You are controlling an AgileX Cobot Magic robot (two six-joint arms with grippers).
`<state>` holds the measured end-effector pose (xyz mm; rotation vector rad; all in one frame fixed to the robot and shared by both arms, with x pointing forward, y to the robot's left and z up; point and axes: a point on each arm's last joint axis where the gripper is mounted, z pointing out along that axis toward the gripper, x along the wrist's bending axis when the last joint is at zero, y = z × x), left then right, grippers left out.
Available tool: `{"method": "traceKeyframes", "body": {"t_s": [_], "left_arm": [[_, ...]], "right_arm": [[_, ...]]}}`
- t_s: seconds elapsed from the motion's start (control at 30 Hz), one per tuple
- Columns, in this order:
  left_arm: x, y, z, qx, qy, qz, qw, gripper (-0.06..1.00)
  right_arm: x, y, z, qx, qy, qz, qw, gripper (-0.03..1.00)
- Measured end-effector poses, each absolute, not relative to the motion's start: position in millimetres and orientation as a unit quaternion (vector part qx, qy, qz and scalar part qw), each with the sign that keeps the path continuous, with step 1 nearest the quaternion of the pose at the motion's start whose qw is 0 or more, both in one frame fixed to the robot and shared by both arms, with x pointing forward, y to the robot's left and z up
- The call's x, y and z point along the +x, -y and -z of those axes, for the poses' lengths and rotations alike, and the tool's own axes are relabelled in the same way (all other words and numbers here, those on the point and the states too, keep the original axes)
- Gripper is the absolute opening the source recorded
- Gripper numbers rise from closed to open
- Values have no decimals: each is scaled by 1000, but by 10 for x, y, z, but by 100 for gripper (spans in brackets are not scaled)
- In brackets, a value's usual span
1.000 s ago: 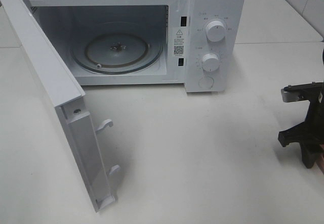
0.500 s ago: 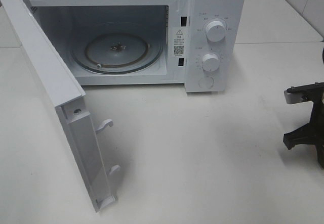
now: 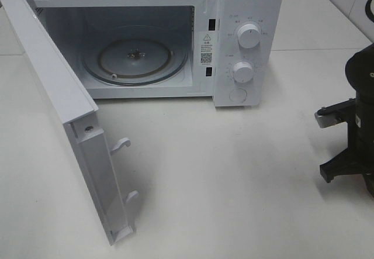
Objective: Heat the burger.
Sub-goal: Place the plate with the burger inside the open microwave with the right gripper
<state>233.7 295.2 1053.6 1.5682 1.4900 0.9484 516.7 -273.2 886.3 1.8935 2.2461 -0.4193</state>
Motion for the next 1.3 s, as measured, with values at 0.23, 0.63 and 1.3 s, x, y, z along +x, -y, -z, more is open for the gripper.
{"method": "traceKeyframes", "body": {"t_s": [0.23,0.63,1.3], "left_arm": [[2337,-2952,-10536,614,-584,-371,380,97],[2337,-2952,-10536,614,-584,-371,380,97],[2337,-2952,-10536,614,-584,-371,380,97]], "right_arm": [[5009,2599,-8782,609,-770,163,99,2],[4842,2393,-8897,583,-785,155,140,4],[4624,2335,-9396,559,-791,151,200,4]]}}
